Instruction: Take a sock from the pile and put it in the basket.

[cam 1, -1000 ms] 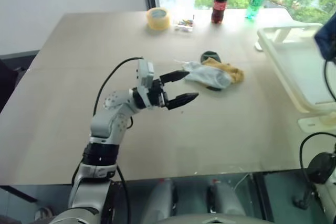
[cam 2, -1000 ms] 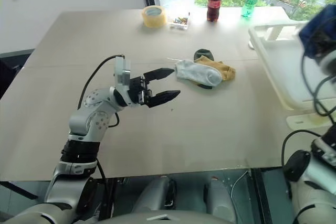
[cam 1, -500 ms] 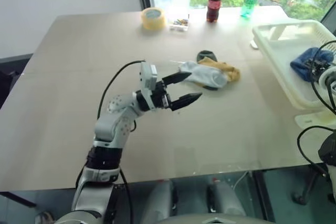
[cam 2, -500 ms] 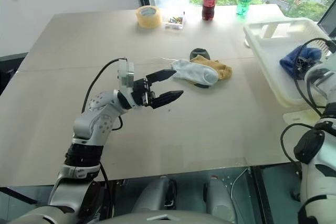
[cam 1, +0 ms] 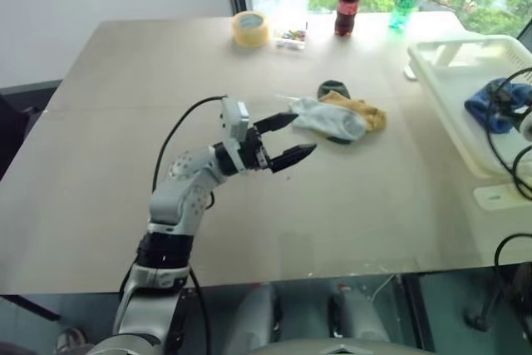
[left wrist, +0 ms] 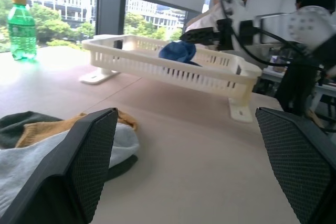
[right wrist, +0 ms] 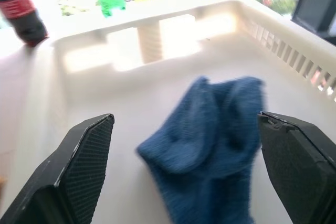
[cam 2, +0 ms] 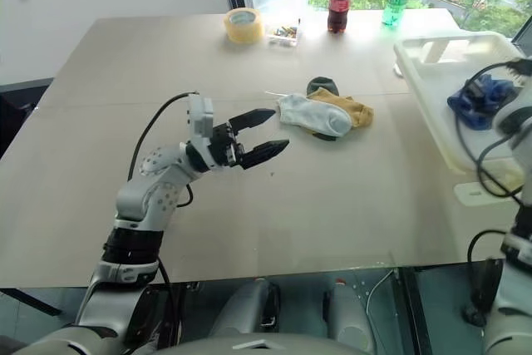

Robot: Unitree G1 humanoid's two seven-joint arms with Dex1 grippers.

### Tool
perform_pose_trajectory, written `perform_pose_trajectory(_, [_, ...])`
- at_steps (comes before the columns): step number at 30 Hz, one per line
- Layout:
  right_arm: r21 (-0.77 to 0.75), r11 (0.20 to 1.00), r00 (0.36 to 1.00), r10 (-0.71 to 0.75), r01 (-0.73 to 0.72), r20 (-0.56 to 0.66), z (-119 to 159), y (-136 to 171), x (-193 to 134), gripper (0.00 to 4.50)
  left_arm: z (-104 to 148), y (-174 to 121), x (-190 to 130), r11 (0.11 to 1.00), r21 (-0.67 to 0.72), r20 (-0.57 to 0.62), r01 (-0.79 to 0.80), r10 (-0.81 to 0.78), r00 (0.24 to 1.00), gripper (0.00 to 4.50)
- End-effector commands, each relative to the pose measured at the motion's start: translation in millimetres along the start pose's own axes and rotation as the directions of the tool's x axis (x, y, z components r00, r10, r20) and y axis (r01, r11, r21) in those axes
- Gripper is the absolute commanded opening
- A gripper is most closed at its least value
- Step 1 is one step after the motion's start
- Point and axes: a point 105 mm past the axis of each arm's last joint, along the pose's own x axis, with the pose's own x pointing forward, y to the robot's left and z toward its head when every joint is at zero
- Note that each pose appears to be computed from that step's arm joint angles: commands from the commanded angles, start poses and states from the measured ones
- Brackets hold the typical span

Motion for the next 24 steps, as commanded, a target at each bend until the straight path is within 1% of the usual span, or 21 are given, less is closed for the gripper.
perform_pose_trajectory(1, [-0.025, 0.989, 0.981, 0.148, -0.146, 0.123, 29.0, 34.7, -12.7, 4.47, 9.5, 10.7, -2.9, 0.996, 0.084, 0.019, -0.036, 0.035, 0.999, 4.5])
perform_pose_trajectory(3, [-0.025, 0.966, 0.958, 0.258, -0.257, 0.126, 26.7, 61.9, -20.6, 4.47, 7.8, 16.5, -11.6, 0.996, 0.085, -0.006, -0.039, 0.04, 0.999, 4.5])
perform_pose_trajectory(5, [0.0, 0.943, 0.937, 0.329, -0.331, 0.113, 19.9, 81.1, -27.8, 4.47, 6.0, 22.9, -25.7, 0.996, 0.079, -0.041, -0.041, 0.045, 0.998, 4.5])
perform_pose_trajectory(7, [0.007, 0.924, 0.92, 0.381, -0.383, 0.088, 10.3, 95.9, -37.5, 4.47, 2.3, 27.6, -47.1, 0.997, 0.063, -0.095, -0.034, 0.04, 0.995, 4.5])
perform_pose_trajectory(8, [0.009, 0.919, 0.917, 0.393, -0.394, 0.061, 1.9, 99.7, -44.3, 4.47, 0.3, 30.6, -64.2, 0.998, 0.053, -0.132, -0.033, 0.04, 0.99, 4.5])
perform_pose_trajectory(11, [0.031, 0.923, 0.924, 0.383, -0.383, -0.011, -17.0, 99.3, -59.2, 4.47, -0.7, 35.1, -100.6, 0.999, 0.032, -0.209, -0.043, 0.048, 0.977, 4.5])
perform_pose_trajectory(14, [0.059, 0.934, 0.934, 0.354, -0.351, -0.053, -28.2, 96.6, -69.9, 4.47, 0.4, 36.6, -122.6, 0.998, 0.021, -0.259, -0.063, 0.067, 0.964, 4.5])
perform_pose_trajectory(19, [0.089, 0.939, 0.938, 0.339, -0.332, -0.075, -34.6, 98.3, -80.3, 4.47, 5.0, 35.3, -143.5, 0.996, 0.0, -0.304, -0.088, 0.084, 0.949, 4.5])
perform_pose_trajectory(24, [0.089, 0.951, 0.951, 0.304, -0.298, -0.062, -32.9, 97.1, -81.5, 4.47, 4.1, 25.8, -158.5, 0.996, -0.03, -0.349, -0.084, 0.068, 0.935, 4.5])
